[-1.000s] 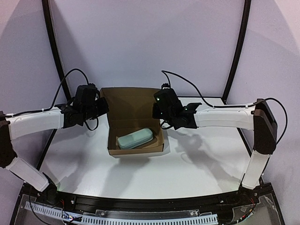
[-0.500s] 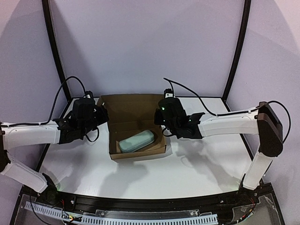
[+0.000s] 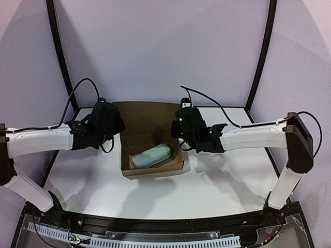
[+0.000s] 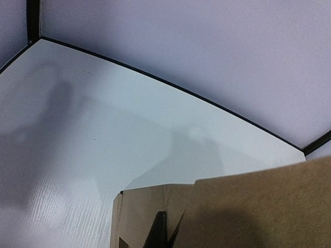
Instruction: Fold the paper box
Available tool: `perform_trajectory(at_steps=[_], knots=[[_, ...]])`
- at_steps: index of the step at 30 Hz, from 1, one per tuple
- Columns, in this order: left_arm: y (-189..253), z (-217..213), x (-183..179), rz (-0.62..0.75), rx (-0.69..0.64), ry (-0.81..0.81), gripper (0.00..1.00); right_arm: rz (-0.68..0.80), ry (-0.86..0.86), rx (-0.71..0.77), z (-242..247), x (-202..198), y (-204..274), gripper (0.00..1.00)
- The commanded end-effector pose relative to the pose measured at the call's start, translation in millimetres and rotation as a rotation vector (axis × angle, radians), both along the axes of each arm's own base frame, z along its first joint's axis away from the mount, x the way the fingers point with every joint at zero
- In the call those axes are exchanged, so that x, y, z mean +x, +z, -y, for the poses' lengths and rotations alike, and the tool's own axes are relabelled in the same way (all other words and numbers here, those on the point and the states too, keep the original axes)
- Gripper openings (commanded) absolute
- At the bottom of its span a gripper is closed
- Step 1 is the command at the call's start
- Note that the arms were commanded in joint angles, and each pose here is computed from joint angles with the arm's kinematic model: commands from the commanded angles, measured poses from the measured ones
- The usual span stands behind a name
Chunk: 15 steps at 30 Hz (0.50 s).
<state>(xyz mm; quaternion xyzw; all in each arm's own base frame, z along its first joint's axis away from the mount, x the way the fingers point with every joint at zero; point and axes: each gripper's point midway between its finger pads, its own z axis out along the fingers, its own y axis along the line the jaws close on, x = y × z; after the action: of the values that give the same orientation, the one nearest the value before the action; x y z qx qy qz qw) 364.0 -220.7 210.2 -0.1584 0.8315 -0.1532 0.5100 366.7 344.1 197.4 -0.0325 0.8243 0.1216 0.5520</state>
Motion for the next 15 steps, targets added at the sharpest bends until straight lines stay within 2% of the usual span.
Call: perform_trajectory(at_steps=[1,5,7,15], knots=[[-71.0,35.5,-37.2,-0.269,0.026,-0.161,0.01,-0.24,0.202,-0.165,-21.8,-43.3,-81.5,0.0],[-76.8,48.0,-34.3,-0.31,0.014,-0.177,0.01,-0.251,0.223,-0.171,-27.4,-43.6,-80.6,0.0],[-66.2,54.3,-27.8,-0.31,0.013,-0.174,0.01,-0.251,0.235,-0.17,-30.4,-43.7,-77.6,0.0],[-52.2,46.4,-22.2,-0.288,0.061,-0.135,0.01,-0.247,0.255,-0.196,-32.0,-43.6,-74.0,0.0]])
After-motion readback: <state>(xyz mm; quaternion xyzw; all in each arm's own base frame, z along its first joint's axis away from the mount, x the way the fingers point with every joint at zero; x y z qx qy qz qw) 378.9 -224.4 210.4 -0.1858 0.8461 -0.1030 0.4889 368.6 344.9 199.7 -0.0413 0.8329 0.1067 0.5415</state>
